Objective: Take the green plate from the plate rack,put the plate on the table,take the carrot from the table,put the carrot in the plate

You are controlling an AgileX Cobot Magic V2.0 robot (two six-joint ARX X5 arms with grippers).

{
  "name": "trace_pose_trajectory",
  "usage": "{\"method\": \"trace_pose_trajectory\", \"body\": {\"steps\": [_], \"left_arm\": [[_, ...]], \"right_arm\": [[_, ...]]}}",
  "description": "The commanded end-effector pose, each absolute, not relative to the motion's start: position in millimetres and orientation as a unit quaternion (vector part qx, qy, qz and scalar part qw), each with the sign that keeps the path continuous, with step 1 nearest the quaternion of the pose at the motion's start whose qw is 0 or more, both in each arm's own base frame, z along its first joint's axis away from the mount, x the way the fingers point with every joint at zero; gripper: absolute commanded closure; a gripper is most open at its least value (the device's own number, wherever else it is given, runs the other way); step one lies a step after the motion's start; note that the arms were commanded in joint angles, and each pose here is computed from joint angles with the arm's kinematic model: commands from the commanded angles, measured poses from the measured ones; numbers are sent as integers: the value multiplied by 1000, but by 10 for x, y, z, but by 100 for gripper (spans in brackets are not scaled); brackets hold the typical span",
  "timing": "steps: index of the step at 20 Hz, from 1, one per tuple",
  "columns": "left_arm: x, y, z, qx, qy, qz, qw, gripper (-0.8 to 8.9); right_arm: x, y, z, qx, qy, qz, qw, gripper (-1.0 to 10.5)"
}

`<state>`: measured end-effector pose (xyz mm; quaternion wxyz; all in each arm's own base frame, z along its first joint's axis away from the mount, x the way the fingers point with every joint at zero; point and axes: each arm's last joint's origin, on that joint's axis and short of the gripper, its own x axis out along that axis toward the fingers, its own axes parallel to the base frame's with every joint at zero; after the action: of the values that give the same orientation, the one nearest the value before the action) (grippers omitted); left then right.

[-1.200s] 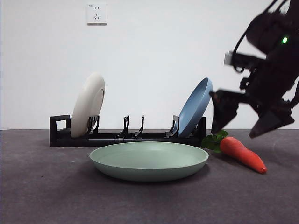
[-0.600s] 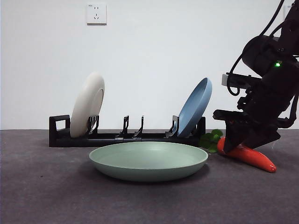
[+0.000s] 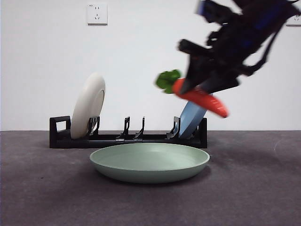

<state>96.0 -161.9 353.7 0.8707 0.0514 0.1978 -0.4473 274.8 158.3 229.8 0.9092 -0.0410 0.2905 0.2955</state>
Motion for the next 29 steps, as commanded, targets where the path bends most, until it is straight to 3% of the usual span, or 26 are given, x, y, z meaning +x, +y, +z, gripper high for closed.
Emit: {"method": "trace_pose_trajectory", "body": {"steps": [1,5,11,13,16,17,22,29], "left_arm": [[959,-1620,3525,49,202,-446,871,554],[953,-1610,3498,57,215,-443,868,554],[950,-1605,3486,61,221,-442,867,554],[949,-1603,3483,61,222,-442,867,554],[949,-1603,3482,62,222,-442,867,554],[948,-1602,3480,63,223,-441,867,554],[948,-1599,3474,64,226,-440,866,554],[946,-1596,3467,66,229,-440,866,553]], "right_arm": [[2752,1790,2112,-35,304,311,900,963],[2777,2076,1689,-59,331,321,885,963],[2833,2164,1268,-72,368,320,870,951],[2834,2167,1268,-72,367,320,870,818],[2836,2178,1280,-68,367,327,868,479],[2835,2188,1288,-66,371,326,867,438],[2730,2143,1726,-53,355,329,874,440],[2108,1661,2813,-36,301,338,891,442]]}}
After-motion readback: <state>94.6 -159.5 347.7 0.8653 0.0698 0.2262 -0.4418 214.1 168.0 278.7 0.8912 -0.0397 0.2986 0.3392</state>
